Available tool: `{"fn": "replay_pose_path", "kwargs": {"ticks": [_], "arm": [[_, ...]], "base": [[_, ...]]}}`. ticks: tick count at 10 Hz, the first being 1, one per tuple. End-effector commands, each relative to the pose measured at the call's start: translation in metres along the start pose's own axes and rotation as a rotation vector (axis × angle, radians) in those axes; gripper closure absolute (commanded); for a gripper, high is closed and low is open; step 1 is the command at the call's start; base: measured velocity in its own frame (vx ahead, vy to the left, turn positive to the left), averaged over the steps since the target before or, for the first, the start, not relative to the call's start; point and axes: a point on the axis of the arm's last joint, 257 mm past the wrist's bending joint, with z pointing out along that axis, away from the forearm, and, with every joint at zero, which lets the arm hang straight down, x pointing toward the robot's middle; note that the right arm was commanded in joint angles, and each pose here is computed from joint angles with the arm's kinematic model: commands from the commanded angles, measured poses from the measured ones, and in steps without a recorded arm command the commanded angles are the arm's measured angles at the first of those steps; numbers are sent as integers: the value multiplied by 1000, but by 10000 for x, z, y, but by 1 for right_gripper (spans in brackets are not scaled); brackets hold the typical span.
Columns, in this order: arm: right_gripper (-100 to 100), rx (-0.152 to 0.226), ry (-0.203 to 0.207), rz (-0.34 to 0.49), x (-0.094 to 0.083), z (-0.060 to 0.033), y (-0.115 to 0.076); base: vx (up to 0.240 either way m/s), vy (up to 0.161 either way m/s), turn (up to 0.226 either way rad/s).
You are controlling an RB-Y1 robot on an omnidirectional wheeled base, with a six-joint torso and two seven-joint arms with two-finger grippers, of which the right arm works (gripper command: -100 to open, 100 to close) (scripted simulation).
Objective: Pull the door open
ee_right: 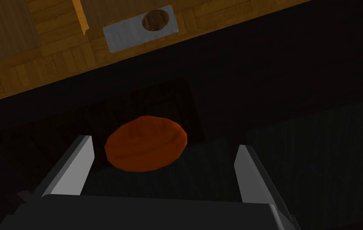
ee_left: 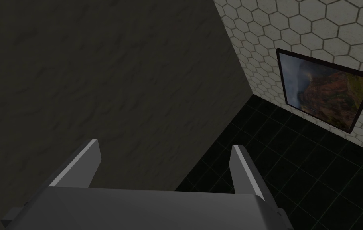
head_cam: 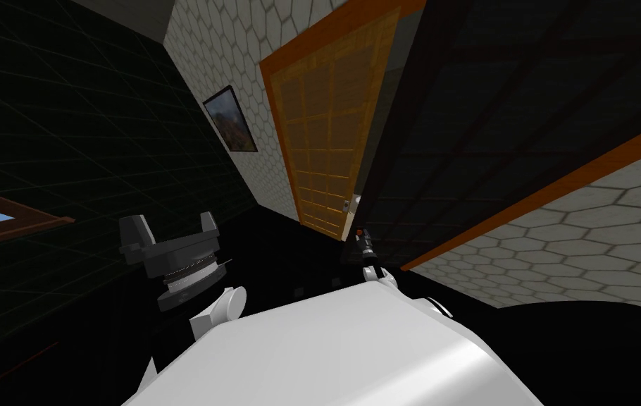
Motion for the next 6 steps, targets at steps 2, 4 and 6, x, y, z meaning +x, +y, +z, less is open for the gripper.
{"fn": "replay_pose_path", "kwargs": {"ticks": [2, 4, 6], "arm": [[-100, -5, -6, 89, 21, 13, -9], [-100, -8, -12, 141, 35, 23, -16], [-100, -13, -23, 235, 66, 43, -33]], "base": [[-44, 3, 20], [-61, -16, 38], [-61, -15, 49]]}}
